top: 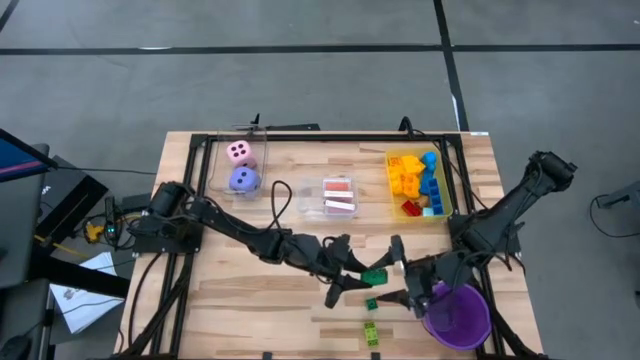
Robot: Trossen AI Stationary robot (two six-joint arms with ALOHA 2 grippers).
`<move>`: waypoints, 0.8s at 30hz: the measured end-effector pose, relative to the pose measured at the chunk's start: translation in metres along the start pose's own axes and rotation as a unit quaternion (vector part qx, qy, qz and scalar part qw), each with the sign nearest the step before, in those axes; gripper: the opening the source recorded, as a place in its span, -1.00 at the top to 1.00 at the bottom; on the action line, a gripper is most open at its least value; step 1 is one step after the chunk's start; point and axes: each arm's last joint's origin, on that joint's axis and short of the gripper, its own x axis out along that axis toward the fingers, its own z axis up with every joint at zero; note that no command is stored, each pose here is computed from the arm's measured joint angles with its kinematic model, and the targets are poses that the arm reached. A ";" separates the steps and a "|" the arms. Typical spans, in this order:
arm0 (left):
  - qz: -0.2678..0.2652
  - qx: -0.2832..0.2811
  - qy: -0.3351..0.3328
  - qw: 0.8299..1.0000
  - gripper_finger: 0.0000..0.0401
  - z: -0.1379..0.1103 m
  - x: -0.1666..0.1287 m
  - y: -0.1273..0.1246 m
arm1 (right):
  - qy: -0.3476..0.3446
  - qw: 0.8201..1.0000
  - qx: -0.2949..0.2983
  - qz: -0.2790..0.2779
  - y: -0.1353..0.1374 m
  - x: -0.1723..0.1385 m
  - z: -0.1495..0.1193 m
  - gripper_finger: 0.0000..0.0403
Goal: Pick & Place Toys
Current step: Put the green game piece into the yellow bin
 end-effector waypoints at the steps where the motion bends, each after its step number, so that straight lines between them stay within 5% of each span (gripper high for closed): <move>1: -0.006 0.000 -0.001 1.000 0.32 0.000 0.000 -0.002 | 0.001 1.000 -0.006 -0.003 0.000 0.002 0.000 -0.65; 17: -0.020 0.000 -0.005 1.000 0.32 0.000 0.000 -0.008 | 0.020 0.998 -0.013 -0.050 -0.003 0.001 0.002 -0.65; 24: -0.020 0.000 -0.005 1.000 0.30 0.000 0.000 -0.008 | 0.021 0.998 -0.014 -0.049 -0.003 0.001 0.001 -0.43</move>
